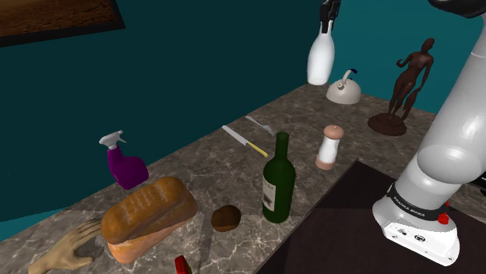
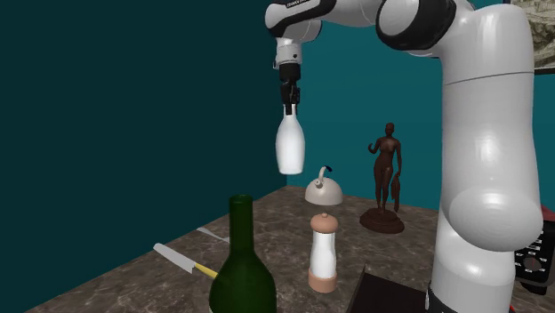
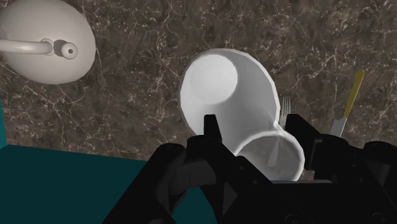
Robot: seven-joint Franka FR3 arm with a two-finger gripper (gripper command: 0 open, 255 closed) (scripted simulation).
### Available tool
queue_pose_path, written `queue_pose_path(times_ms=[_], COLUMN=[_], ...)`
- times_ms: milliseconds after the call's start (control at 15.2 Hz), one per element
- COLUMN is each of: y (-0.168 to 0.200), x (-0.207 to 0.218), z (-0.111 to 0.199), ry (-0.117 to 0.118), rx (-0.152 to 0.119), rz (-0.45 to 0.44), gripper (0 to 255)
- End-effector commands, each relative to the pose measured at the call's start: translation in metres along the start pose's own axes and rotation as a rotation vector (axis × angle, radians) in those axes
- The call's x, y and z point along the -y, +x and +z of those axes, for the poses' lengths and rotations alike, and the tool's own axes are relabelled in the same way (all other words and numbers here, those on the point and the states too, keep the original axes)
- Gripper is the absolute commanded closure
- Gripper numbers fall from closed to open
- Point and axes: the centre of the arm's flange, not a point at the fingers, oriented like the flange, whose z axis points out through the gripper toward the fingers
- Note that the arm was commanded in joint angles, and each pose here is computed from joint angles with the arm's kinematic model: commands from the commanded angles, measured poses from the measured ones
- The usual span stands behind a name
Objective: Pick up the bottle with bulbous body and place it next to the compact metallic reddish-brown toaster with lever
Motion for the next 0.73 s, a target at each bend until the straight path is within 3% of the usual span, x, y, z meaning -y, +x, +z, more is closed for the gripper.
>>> queue_pose_path(times_ms=[0, 660], y=[-0.002, -0.005], x=[0.0, 0.0], z=[-0.011, -0.064], ry=[0.0, 0.0], rx=[0.0, 0.0], rz=[0.0, 0.0], gripper=[255, 255])
